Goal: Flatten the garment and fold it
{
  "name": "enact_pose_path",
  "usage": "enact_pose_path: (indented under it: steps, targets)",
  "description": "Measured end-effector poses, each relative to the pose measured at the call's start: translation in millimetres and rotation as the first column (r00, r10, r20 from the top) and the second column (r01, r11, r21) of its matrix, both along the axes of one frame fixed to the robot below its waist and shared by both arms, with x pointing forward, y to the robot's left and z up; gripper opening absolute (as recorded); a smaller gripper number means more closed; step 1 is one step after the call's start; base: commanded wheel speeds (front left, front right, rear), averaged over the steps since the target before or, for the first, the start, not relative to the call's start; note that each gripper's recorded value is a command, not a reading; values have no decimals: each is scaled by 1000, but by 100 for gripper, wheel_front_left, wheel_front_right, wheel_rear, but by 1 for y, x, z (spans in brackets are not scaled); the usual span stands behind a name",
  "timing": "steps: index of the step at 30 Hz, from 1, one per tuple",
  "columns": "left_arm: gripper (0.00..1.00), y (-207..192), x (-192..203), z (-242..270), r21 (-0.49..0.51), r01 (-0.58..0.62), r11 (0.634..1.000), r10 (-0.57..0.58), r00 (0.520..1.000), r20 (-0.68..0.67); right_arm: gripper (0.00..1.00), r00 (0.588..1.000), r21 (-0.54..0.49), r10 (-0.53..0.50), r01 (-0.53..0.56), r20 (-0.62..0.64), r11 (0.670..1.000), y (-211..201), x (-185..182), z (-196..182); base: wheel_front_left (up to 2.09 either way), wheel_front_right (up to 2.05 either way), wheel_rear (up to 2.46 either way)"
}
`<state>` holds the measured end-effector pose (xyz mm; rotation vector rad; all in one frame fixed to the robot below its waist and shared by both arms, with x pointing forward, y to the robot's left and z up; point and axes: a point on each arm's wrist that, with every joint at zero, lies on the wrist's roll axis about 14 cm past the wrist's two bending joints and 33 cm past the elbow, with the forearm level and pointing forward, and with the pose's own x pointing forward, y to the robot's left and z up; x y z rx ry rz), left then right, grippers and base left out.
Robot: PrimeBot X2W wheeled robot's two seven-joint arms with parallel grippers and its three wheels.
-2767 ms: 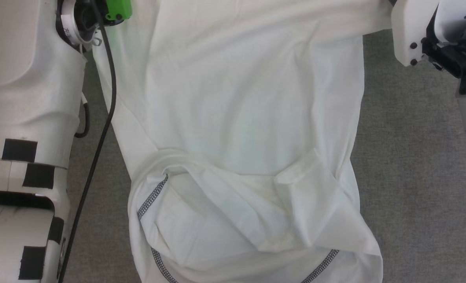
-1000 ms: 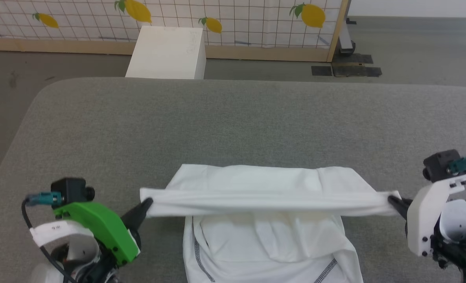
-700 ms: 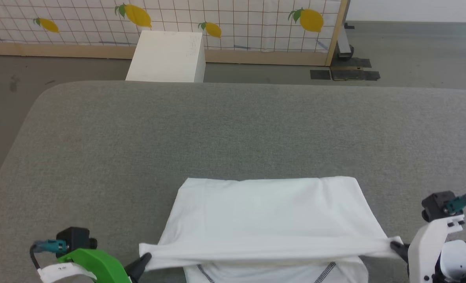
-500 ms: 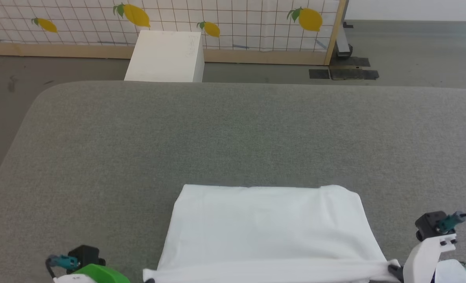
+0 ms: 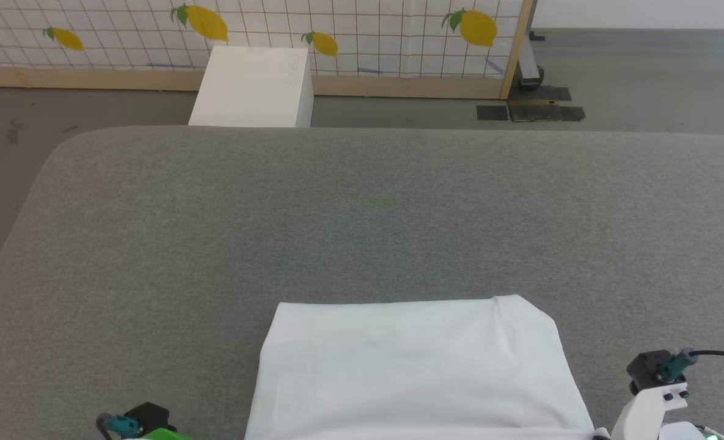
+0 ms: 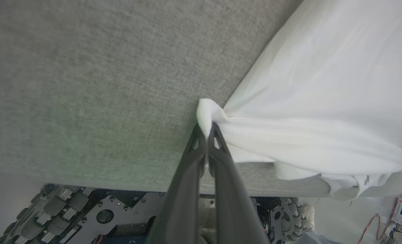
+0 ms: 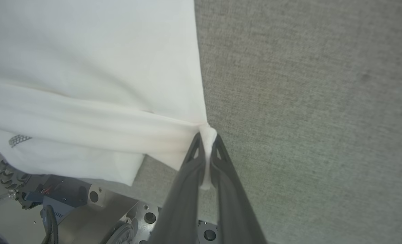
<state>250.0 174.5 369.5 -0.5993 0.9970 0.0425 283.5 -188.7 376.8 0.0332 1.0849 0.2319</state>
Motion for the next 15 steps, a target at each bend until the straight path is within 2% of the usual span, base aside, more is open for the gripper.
enact_pose_path:
  steps: [1,4,11,15]
  targets:
    - [100,0,1,1,4,5,1000,-5,1000,5,100,1000,0,0,0,3,1000,0,0,1,0,0,0]
    - [100,7,7,7,29,6,1000,-7,999,32,100,1000,5,-10,10,20,1000,-2,2,4,0,0,0]
    - [100,43,23,42,136,-23,990,5,992,130,100,990,80,-68,58,127,995,-6,17,37,0,0,0]
    - [100,55,50,82,182,-79,980,19,951,310,100,976,125,-113,91,186,988,-13,26,58,0,0,0]
